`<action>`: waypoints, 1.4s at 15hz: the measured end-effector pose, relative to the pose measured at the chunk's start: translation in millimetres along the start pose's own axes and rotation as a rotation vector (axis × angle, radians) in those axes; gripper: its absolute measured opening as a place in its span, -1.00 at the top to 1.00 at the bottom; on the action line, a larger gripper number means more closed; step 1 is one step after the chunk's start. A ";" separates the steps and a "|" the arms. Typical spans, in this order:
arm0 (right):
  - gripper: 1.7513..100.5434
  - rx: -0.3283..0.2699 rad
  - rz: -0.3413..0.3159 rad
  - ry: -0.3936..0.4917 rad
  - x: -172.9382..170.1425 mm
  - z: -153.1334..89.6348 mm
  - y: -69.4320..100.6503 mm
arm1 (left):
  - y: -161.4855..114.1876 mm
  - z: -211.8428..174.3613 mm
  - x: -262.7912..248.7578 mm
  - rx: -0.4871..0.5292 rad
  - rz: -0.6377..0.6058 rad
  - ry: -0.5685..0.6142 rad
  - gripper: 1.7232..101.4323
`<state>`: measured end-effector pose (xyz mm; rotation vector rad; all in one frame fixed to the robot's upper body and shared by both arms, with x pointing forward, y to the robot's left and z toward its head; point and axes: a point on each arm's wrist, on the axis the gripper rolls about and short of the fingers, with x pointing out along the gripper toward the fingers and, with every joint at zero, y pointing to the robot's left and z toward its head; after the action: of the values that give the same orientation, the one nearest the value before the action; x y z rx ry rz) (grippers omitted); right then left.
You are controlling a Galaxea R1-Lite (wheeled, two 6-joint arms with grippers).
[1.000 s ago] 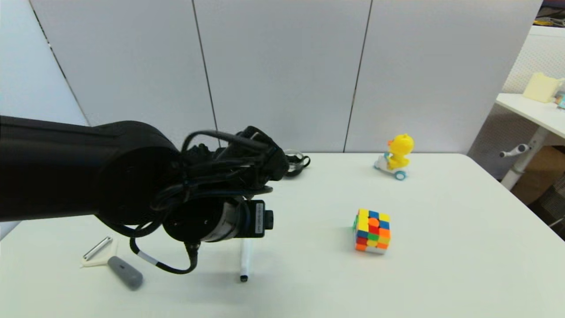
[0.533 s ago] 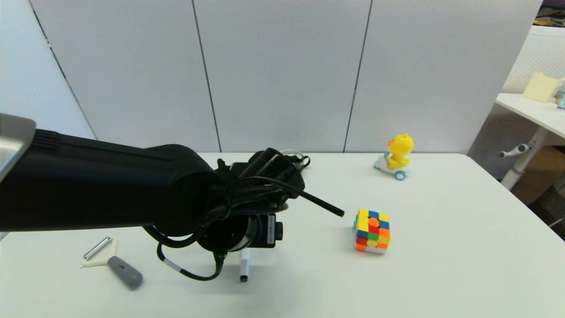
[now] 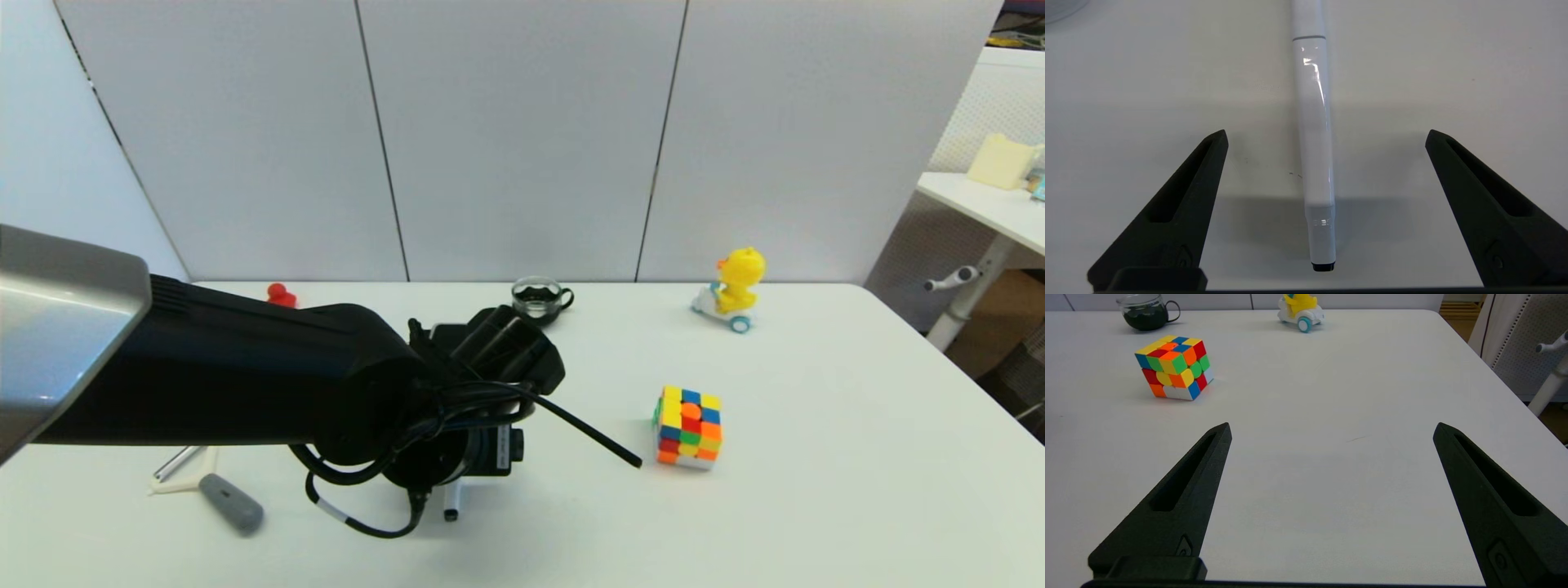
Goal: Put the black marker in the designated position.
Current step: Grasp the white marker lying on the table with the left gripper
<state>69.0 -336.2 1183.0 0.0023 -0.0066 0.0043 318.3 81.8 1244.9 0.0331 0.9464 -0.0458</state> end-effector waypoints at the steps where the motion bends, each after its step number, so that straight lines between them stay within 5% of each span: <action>1: -0.94 0.000 0.000 0.000 0.0 0.0 0.0 | -0.1 -0.8 1.2 0.001 0.002 0.004 -0.93; 21: -0.94 0.000 0.000 0.000 0.0 0.0 0.0 | 16.0 6.4 12.3 -0.094 -0.008 -0.039 -0.93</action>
<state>69.0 -336.2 1183.0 0.0019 -0.0066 0.0038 331.5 97.2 1238.7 -0.0586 0.9083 -0.0097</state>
